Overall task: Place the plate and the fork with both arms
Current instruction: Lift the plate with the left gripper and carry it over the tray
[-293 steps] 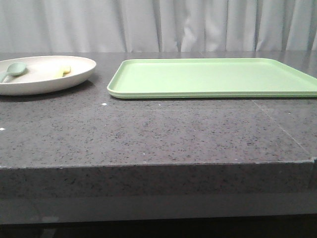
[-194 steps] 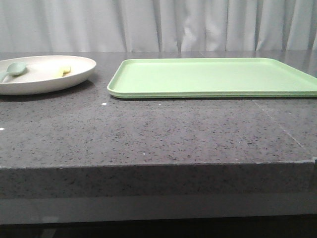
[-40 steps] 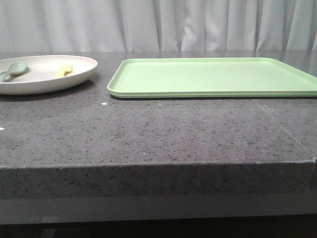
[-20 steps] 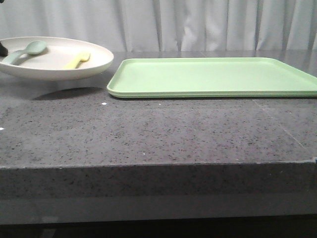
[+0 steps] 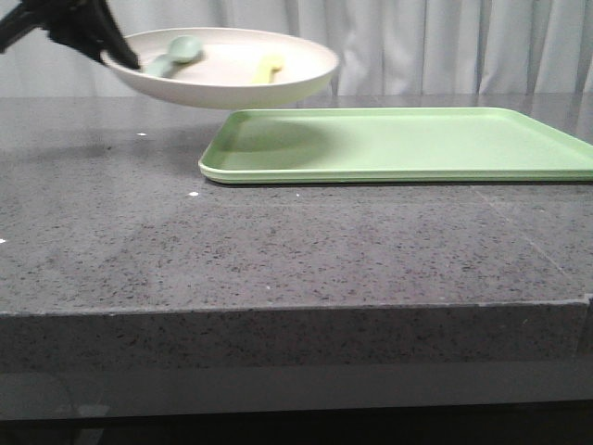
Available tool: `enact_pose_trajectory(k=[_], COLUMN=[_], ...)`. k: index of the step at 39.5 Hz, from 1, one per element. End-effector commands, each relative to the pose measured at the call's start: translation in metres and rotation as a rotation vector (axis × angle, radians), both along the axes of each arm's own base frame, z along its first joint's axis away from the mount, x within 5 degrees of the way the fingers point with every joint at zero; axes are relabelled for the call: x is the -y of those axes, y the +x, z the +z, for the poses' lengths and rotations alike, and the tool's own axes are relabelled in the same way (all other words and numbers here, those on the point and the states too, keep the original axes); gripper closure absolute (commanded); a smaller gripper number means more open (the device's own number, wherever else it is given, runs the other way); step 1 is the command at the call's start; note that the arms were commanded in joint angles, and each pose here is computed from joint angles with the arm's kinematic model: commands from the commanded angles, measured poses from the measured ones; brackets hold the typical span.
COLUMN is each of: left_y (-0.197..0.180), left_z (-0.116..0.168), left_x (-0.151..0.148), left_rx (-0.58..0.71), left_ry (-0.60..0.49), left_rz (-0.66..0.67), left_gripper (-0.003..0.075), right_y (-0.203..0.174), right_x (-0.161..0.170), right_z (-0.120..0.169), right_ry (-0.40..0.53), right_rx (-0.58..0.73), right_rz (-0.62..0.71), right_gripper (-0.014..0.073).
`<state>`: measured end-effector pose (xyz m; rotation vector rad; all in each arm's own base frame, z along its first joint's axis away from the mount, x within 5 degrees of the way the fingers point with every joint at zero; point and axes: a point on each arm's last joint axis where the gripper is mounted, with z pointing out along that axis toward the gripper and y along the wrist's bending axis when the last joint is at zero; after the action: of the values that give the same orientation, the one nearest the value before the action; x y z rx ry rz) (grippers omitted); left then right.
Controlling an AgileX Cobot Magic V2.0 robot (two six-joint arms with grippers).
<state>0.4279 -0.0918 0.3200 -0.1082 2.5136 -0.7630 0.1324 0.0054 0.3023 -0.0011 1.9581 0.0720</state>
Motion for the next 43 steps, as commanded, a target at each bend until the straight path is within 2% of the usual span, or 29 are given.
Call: enact_pose_trajectory(k=[1,9,28,43], left_y=[-0.009,-0.013,-0.020,-0.005], left_z=[0.041,0.041,0.043,0.020], left_x=[0.022,0.049,0.076,0.120], left_rx=[0.134,0.148,0.137,0.075], left_ry=[-0.099,-0.088,-0.149,-0.175], left_rz=[0.033,0.054,0.060,0.020], left_gripper=[0.0738,0.0738,0.0738,0.0738], right_y=[0.004,0.004,0.004,0.004], right_x=[0.001,0.001,0.001,0.001], right_z=[0.018,0.018,0.018,0.018], right_ry=[-0.001,-0.001,-0.001,-0.001], right_rx=[0.104,0.104,0.104,0.104], right_rz=[-0.006,-0.006,-0.006,-0.006], right_gripper=[-0.0059,-0.0059,-0.0059,-0.0059])
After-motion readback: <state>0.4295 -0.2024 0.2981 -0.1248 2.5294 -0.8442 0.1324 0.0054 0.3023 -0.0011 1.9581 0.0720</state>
